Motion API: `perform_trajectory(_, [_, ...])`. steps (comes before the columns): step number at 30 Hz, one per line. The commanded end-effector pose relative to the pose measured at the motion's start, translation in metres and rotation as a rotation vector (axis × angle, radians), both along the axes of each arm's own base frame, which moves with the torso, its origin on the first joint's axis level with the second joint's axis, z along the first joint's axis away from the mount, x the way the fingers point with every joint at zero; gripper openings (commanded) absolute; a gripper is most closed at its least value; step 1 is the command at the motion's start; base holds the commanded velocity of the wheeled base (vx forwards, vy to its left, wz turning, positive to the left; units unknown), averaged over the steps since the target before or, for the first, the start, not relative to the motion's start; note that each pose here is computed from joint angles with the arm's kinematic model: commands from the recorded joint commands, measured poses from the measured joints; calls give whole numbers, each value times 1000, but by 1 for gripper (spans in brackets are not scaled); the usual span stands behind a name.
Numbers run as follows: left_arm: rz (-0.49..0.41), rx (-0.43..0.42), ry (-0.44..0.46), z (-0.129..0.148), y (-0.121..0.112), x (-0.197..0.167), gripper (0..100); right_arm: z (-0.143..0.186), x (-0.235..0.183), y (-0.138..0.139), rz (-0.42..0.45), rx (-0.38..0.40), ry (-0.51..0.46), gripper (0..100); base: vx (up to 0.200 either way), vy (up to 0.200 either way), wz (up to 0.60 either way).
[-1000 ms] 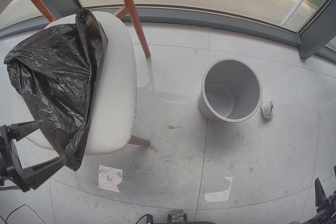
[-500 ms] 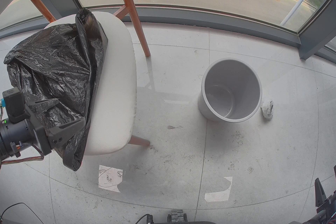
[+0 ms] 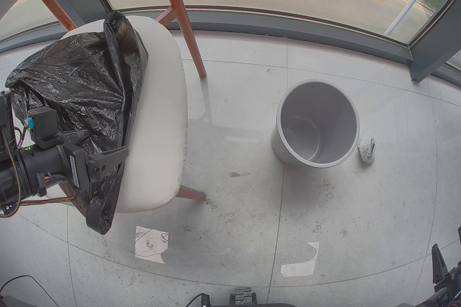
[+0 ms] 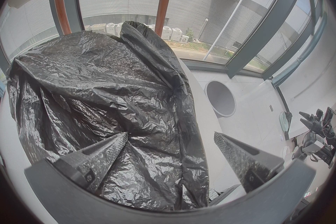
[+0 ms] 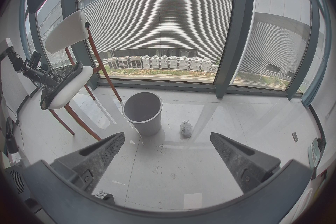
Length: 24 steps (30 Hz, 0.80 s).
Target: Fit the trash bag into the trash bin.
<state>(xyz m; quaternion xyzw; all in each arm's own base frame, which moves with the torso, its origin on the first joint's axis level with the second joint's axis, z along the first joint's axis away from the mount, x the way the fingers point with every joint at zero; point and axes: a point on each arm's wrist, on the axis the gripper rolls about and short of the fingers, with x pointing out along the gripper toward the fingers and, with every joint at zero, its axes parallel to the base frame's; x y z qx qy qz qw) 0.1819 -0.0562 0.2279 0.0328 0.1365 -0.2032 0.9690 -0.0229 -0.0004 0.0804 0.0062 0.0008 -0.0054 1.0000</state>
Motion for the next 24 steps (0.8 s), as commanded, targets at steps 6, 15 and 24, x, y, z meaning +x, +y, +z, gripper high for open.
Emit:
perform_trajectory(6, [-7, -11, 3, 5, -6, 13, 100, -5, 0, 0, 0, 0, 6, 100, 0, 0, 0])
perform_trajectory(15, [-77, -38, -13, 13, -26, 5, 100, -5, 0, 0, 0, 0, 6, 100, 0, 0, 0])
perform_trajectory(24, [-82, -49, -41, 20, -25, 3, 100, -5, 0, 0, 0, 0, 6, 100, 0, 0, 0])
